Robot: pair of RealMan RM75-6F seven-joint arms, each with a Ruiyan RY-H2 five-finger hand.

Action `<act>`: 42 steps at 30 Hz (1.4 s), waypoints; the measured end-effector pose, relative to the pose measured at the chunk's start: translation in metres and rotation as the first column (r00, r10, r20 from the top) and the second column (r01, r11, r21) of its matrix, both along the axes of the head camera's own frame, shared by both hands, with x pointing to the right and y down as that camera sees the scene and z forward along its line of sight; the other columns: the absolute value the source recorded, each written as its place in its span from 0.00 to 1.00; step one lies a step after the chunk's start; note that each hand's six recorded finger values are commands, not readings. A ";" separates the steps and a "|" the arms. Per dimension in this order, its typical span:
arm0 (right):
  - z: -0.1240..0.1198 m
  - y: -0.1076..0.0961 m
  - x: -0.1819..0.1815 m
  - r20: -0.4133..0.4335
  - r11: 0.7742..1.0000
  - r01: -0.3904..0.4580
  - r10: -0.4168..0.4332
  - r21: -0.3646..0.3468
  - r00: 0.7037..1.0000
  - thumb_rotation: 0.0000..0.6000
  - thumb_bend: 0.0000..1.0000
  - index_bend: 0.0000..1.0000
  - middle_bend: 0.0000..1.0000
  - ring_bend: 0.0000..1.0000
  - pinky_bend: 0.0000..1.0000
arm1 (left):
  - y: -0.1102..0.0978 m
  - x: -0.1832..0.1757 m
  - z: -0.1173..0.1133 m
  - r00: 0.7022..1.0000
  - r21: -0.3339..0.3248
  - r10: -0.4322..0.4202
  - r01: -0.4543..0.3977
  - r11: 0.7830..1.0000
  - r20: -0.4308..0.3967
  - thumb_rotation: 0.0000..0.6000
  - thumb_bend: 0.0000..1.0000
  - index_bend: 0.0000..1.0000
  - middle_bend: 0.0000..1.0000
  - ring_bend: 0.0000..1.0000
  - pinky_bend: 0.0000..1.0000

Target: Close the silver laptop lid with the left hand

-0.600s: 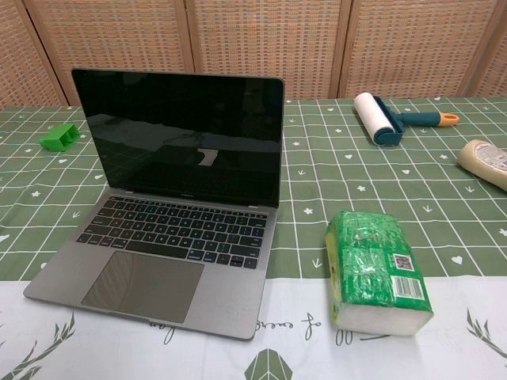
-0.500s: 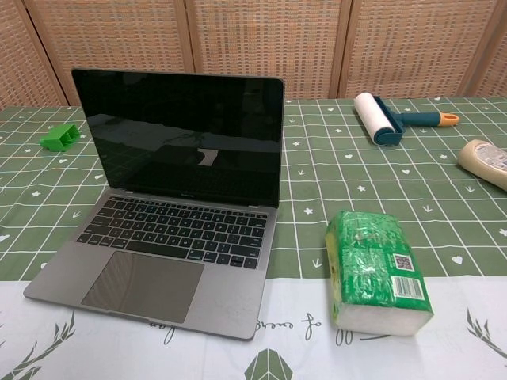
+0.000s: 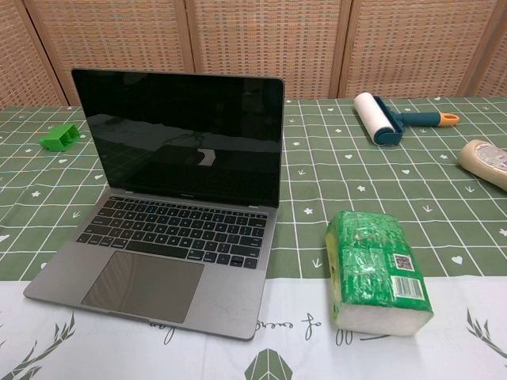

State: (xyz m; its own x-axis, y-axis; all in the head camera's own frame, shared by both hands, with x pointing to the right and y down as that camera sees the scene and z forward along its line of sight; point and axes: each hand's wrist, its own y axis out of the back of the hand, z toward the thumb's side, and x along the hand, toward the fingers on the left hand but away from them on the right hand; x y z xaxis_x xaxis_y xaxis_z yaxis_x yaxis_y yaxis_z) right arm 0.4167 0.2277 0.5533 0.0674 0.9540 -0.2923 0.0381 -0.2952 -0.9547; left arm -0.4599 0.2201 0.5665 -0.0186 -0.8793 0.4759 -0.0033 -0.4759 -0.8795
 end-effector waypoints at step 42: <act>0.006 -0.017 0.031 0.094 0.993 -0.105 0.110 -0.057 0.990 1.00 0.10 0.12 0.00 0.00 0.00 | -0.184 0.194 -0.014 0.923 0.079 0.376 -0.370 0.926 -0.078 1.00 1.00 0.14 0.01 0.10 0.22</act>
State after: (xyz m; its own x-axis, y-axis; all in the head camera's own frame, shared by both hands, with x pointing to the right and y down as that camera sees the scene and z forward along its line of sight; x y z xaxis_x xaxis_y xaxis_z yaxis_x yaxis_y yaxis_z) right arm 0.4477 0.2106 0.5594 -0.0039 0.9410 -0.3383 0.1638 -0.3331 -0.9285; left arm -0.2663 0.0363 0.5522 0.3568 -0.8419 0.4049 0.0840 -0.4028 -0.9114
